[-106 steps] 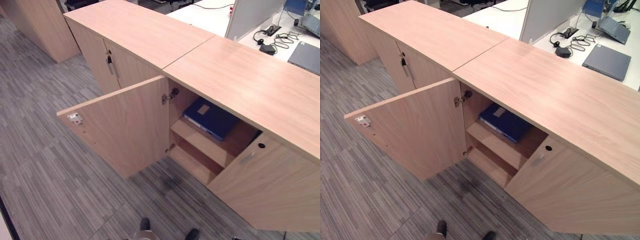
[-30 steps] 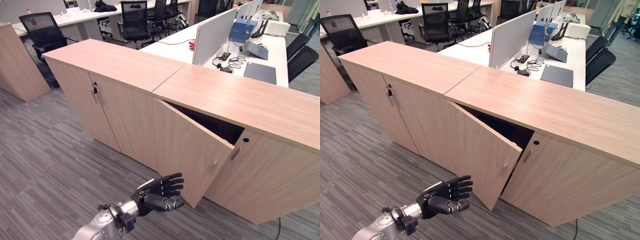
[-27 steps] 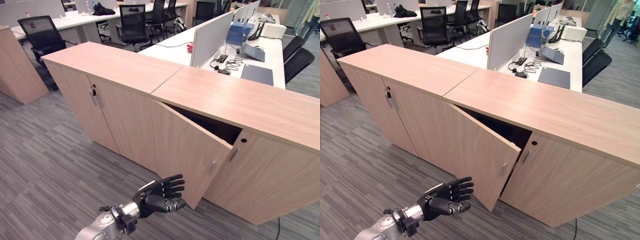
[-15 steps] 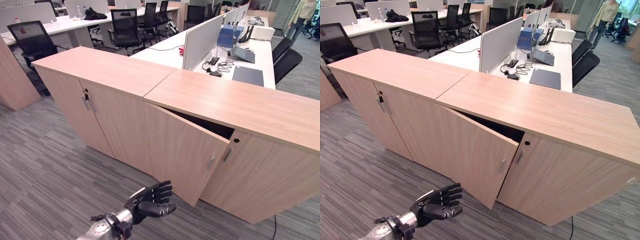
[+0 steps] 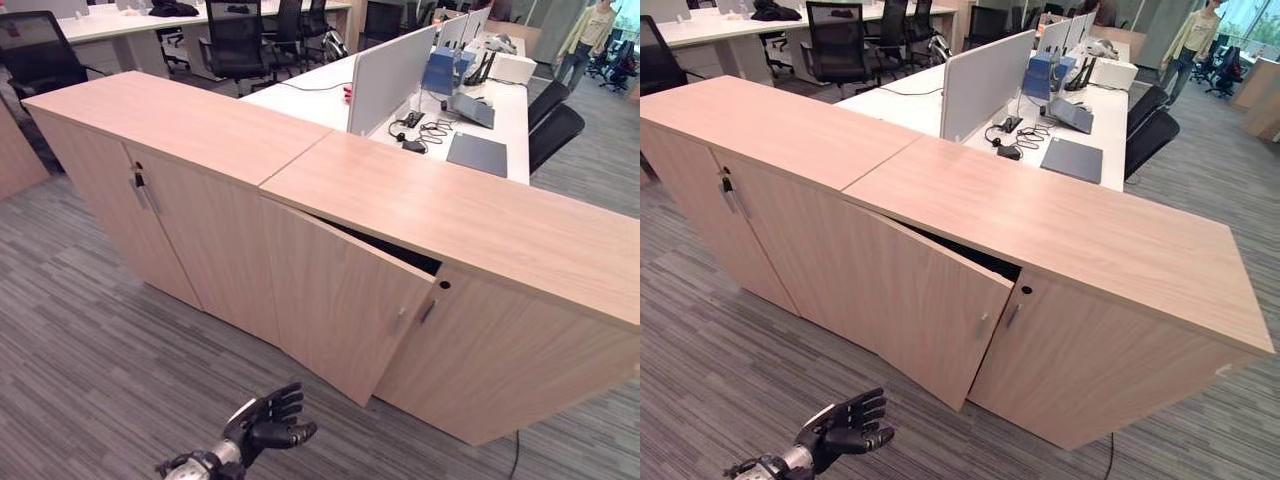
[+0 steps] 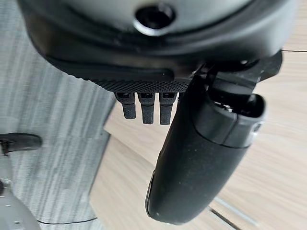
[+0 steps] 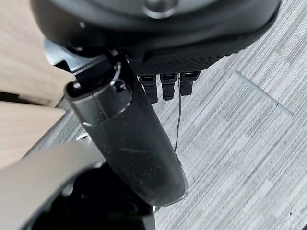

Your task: Put the empty folder in the office cabinet

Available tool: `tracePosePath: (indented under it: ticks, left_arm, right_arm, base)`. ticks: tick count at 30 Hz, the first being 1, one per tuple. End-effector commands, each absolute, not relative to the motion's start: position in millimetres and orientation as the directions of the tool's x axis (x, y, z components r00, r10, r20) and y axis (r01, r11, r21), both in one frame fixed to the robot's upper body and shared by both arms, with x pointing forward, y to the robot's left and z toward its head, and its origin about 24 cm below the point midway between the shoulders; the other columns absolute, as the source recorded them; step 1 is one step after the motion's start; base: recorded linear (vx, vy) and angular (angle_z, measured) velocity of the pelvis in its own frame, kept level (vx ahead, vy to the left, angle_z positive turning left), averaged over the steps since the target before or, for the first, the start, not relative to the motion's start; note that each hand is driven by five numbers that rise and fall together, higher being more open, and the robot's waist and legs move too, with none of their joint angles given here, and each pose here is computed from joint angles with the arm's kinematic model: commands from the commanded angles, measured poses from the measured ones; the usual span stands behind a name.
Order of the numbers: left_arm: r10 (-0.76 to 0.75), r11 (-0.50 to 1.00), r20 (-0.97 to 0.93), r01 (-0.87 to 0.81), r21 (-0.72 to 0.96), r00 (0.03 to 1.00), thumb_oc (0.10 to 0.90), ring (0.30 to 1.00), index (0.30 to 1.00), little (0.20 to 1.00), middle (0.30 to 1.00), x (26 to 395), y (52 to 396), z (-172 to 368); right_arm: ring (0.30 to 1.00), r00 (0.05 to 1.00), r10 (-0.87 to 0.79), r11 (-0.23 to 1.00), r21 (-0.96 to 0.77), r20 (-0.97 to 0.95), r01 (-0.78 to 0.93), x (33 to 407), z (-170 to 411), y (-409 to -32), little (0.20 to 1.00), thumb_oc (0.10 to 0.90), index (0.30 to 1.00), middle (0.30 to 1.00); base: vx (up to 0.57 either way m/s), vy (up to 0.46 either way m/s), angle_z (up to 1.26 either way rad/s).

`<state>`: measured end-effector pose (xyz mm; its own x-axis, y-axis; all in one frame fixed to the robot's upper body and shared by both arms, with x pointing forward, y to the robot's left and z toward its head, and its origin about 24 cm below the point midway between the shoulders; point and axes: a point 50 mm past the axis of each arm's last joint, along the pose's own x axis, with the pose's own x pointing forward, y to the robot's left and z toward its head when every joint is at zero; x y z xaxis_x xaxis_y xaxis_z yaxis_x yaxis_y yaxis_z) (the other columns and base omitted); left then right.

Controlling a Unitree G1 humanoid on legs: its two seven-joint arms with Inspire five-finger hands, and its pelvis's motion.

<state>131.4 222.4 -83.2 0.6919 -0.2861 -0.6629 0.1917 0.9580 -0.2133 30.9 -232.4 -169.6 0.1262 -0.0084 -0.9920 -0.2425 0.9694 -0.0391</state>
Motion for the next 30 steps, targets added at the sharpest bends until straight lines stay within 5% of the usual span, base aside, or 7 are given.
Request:
tracePosePath:
  ticks: [1,7,12,17,30]
  left_arm:
    - [-0.306,0.946,-0.494,0.319,-0.060,0.814,0.800,0.900,0.900,0.900,0.900,174,225,-51]
    - [-0.090,0.995,-0.712,0.086,-0.041,0.696,0.800,0.900,0.900,0.900,0.900,136,248,-106]
    - [-0.016,0.974,-0.863,0.203,0.100,0.505,0.800,0.900,0.900,0.900,0.900,100,252,-139]
    - [0.074,0.954,-0.902,0.233,0.188,0.426,0.800,0.900,0.900,0.900,0.900,83,259,-148]
    - [0.080,0.947,-0.873,0.237,0.218,0.481,0.800,0.900,0.900,0.900,0.900,110,245,-148]
  right_arm:
    - [0.900,0.289,-0.104,0.962,-0.170,-0.952,-0.216,91,-151,-269,0.900,0.800,0.900,0.900]
    - [0.900,0.273,-0.097,0.959,-0.162,-0.957,-0.230,92,-151,-269,0.900,0.800,0.900,0.900]
    - [0.900,0.241,-0.072,0.967,-0.127,-0.968,-0.223,76,-157,-260,0.900,0.800,0.900,0.900]
    - [0.900,0.233,-0.072,0.964,-0.127,-0.970,-0.232,70,-158,-259,0.900,0.800,0.900,0.900]
    - [0.900,0.235,-0.084,0.970,-0.134,-0.968,-0.203,70,-160,-254,0.900,0.800,0.900,0.900]
  base:
    - [-0.02,0.040,-0.02]
    - [0.01,0.112,-0.24]
    - [0.10,0.164,-0.12]
    - [0.04,0.087,-0.11]
    - [0.03,0.054,-0.07]
